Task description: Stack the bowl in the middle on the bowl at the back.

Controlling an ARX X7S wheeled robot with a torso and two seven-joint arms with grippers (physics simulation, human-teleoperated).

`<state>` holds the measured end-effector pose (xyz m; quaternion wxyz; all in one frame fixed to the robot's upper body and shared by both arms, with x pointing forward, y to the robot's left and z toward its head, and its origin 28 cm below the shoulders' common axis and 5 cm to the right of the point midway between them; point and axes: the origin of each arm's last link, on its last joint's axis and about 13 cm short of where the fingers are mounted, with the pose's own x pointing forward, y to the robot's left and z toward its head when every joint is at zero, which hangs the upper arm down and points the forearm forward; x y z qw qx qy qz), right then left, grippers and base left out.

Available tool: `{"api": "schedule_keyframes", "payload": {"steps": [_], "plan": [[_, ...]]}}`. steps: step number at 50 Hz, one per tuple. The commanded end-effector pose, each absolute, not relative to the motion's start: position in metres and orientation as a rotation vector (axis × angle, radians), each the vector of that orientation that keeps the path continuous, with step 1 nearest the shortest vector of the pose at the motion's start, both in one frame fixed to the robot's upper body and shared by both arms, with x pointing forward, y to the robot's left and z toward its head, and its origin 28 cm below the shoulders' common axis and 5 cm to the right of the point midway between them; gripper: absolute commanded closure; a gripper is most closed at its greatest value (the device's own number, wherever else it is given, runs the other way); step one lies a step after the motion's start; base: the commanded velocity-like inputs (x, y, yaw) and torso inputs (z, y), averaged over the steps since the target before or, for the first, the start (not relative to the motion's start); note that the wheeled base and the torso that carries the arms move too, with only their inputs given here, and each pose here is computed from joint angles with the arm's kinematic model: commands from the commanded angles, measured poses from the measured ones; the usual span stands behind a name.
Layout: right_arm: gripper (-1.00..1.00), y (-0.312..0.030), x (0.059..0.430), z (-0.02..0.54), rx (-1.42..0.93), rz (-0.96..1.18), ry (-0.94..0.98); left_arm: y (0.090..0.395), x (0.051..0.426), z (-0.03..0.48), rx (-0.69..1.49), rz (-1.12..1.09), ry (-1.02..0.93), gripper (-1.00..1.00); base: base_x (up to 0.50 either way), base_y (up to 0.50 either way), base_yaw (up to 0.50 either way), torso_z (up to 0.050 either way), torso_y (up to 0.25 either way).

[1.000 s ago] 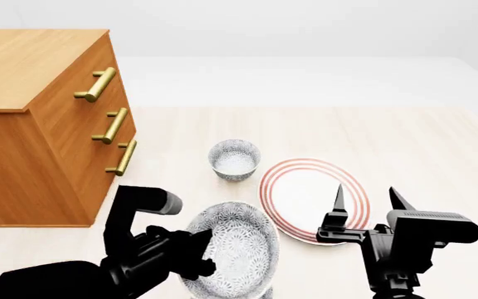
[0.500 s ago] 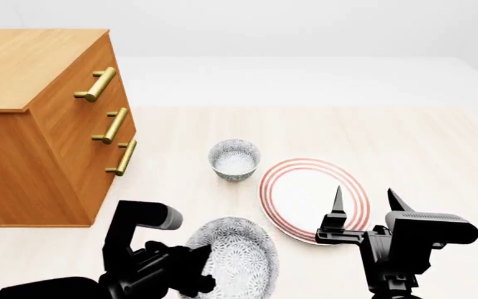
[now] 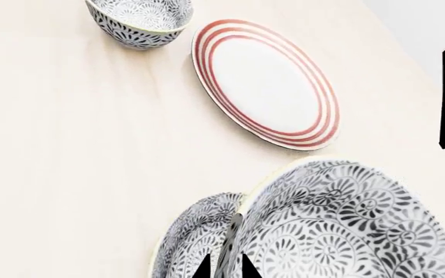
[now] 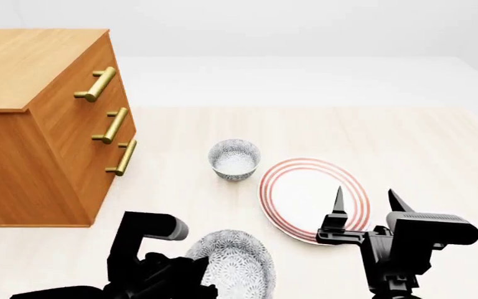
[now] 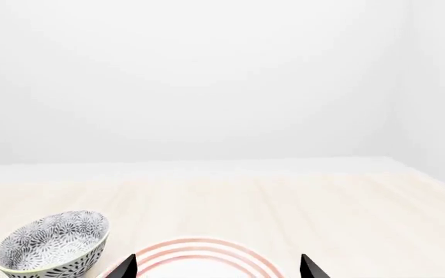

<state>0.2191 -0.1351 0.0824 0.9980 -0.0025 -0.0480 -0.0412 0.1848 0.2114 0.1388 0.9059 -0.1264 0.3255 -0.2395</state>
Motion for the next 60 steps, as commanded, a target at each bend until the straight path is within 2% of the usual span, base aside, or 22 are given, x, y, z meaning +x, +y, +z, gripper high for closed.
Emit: {"api": "schedule_keyframes", "payload": {"steps": [1, 19, 60], "plan": [[-1.0, -0.135, 0.219, 0.082, -0.003, -0.085, -0.096, 0.209, 0.185, 0.136, -0.261, -0.495, 0.692, 1.0, 0.0, 0.0, 0.0, 0.0, 0.0], [-1.0, -0.137, 0.218, 0.081, 0.001, -0.088, -0.093, 0.208, 0.191, 0.128, -0.254, -0.454, 0.736, 1.0, 0.0, 0.0, 0.0, 0.0, 0.001], [-1.0, -0.137, 0.22, 0.078, 0.008, -0.084, -0.083, 0.204, 0.192, 0.124, -0.248, -0.507, 0.767, 1.0, 0.0, 0.0, 0.0, 0.0, 0.0]]}}
